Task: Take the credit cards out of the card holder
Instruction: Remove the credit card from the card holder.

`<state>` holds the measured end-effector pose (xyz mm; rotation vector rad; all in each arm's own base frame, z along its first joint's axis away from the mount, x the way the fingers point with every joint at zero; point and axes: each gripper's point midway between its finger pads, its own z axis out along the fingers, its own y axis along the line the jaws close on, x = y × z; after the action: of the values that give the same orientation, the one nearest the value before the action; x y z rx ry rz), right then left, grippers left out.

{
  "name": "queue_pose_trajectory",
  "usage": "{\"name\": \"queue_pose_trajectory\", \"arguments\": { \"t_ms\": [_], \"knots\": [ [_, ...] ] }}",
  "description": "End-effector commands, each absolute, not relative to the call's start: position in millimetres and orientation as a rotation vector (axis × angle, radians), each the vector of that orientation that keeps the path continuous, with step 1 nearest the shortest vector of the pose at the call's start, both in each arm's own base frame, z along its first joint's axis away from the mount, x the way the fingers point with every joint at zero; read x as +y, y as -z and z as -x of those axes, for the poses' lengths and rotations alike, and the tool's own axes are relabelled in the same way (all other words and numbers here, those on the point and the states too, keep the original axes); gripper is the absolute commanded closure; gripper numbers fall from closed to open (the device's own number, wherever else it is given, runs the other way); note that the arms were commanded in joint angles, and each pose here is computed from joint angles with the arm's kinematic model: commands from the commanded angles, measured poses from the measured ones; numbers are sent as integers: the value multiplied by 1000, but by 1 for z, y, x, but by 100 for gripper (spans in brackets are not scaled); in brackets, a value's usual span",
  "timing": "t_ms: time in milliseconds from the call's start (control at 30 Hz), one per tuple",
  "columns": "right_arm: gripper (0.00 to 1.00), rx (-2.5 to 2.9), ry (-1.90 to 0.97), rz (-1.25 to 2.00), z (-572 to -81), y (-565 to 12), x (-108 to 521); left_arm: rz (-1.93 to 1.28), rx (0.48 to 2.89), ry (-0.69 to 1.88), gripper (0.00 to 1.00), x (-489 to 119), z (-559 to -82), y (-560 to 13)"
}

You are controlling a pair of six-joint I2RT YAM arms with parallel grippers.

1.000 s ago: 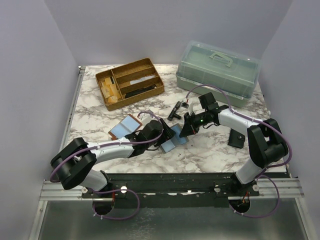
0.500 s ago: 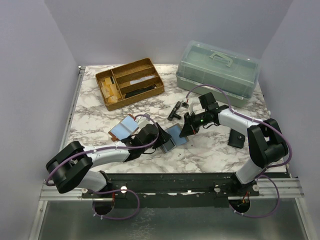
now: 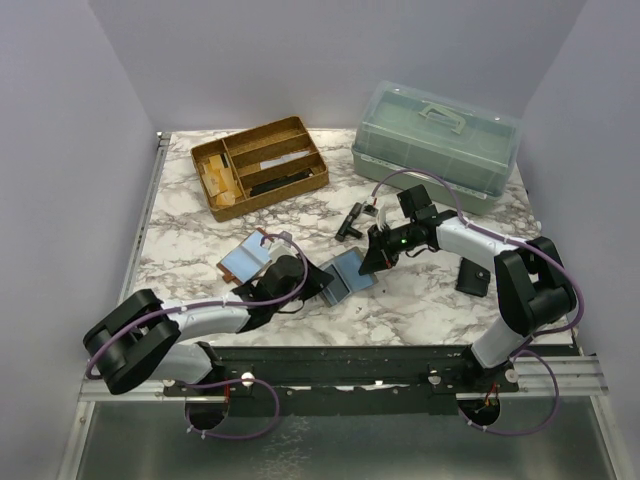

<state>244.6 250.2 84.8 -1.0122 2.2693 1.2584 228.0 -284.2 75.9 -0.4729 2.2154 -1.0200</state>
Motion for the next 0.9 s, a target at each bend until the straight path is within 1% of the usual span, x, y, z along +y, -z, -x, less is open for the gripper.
{"name": "queue_pose_trajectory", "arguments": {
  "t_ms": [0, 100, 200, 233, 300, 333, 667, 767, 867],
  "knots": [
    [100, 2262, -1298, 1013, -244, -85, 254, 434, 2164, 1099, 79, -284, -225, -87],
    [100, 2251, -1306, 1018, -243, -87, 255, 418, 2154, 1119, 80, -283, -223, -87],
    [100, 2238, -1327, 1026, -241, -89, 256, 399, 2138, 1141, 84, -283, -222, -88],
    [100, 2234, -1333, 1029, -241, -90, 256, 381, 2129, 1154, 87, -283, -221, -90],
    [100, 2223, -1345, 1036, -239, -92, 256, 339, 2111, 1181, 98, -285, -219, -93],
    [100, 2219, -1347, 1038, -239, -93, 257, 320, 2103, 1192, 100, -286, -218, -95],
    [99, 2229, -1320, 1012, -246, -92, 250, 139, 2073, 1200, 100, -292, -213, -105],
    [93, 2234, -1307, 1010, -248, -91, 250, 79, 2083, 1225, 100, -299, -209, -106],
    [84, 2240, -1285, 1003, -251, -90, 248, 36, 2085, 1229, 100, -304, -209, -107]
  ]
}}
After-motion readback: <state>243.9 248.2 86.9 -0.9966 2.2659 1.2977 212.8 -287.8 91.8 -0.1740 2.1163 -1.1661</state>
